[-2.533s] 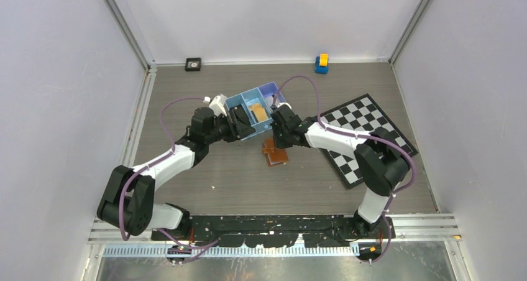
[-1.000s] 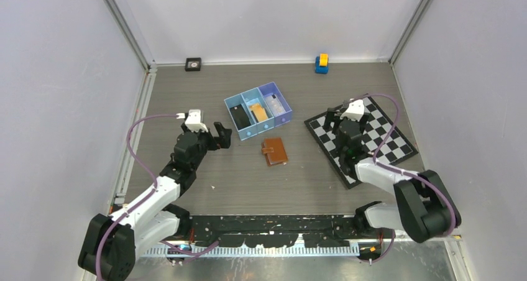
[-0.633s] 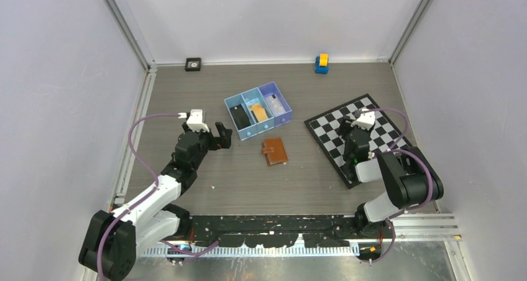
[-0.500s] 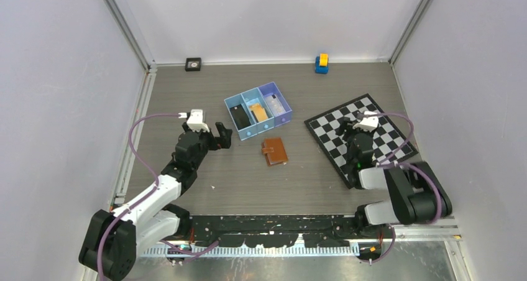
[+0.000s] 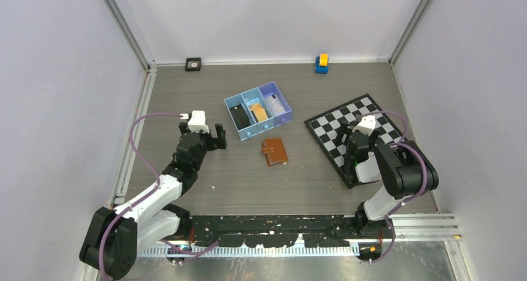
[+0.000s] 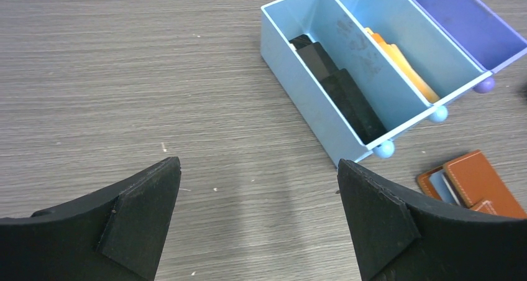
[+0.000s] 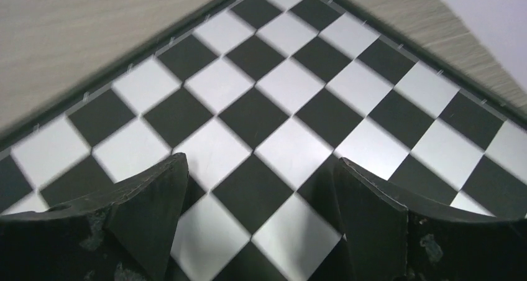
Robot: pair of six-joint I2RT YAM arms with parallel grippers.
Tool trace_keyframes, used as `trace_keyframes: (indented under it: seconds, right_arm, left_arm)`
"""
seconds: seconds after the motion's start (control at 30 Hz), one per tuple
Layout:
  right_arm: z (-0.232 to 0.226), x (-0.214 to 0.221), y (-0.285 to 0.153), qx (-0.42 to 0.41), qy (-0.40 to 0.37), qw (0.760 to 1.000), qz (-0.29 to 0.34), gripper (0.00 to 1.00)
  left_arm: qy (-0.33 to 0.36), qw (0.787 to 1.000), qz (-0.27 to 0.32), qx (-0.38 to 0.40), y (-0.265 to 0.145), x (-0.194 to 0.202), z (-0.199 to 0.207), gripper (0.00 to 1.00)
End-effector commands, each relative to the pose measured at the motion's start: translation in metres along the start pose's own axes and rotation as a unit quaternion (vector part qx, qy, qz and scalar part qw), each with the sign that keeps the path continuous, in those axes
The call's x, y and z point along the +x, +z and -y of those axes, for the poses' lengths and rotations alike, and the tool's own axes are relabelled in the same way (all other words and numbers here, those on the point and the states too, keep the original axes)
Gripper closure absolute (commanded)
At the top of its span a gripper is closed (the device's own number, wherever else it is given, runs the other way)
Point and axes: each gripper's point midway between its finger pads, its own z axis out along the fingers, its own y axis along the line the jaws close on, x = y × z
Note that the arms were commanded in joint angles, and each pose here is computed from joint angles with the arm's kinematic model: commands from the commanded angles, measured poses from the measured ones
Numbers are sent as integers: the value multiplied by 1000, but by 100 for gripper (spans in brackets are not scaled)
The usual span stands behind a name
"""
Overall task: Take the credit cards out of the card holder
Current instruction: Reset both arms
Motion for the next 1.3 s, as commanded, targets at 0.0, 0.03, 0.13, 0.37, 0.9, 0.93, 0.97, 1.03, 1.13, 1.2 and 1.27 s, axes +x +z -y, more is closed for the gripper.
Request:
trace_keyframes:
  seconds: [0.0,0.03,0.13,0.37,0.9,0.93,0.97,1.03,1.13,1.2,1.27]
  right_arm:
    - [15,-39,22,47,51,997,31,9]
    - [16,-38,21,47,55,997,26,9]
    - [16,-39,22,46,55,997,32,9]
    - [16,-38,22,46,53,997,29,8]
    - [16,-38,22,46,53,997,28,8]
    - [16,-38,22,46,53,997,28,8]
    - [16,-38,22,46,53,997,29,8]
    - [16,-38,22,46,54,997,28,8]
    - [16,-38,22,46,54,997,28,8]
    - [16,-39,22,46,54,997,29,8]
    - [16,-38,22,46,53,997,29,8]
  left_arm:
    - [28,998,51,-36,-6,-20,-17,0]
    - [32,997,58,-43,-6,-22,-20,0]
    - [54,994,63,-71,-6,-24,-34,0]
    - [70,989,66,-108,-1,-5,-64,0]
    - [115,991,17,-74,53,38,-83,4]
    - [109,991,25,-71,55,37,-86,2]
    - [110,990,48,-78,56,33,-89,1]
    - [107,990,48,-81,53,33,-89,0]
    - [106,991,14,-83,63,37,-92,0]
    - [85,991,12,-103,65,34,-103,0]
    - [79,991,2,-107,66,36,-104,0]
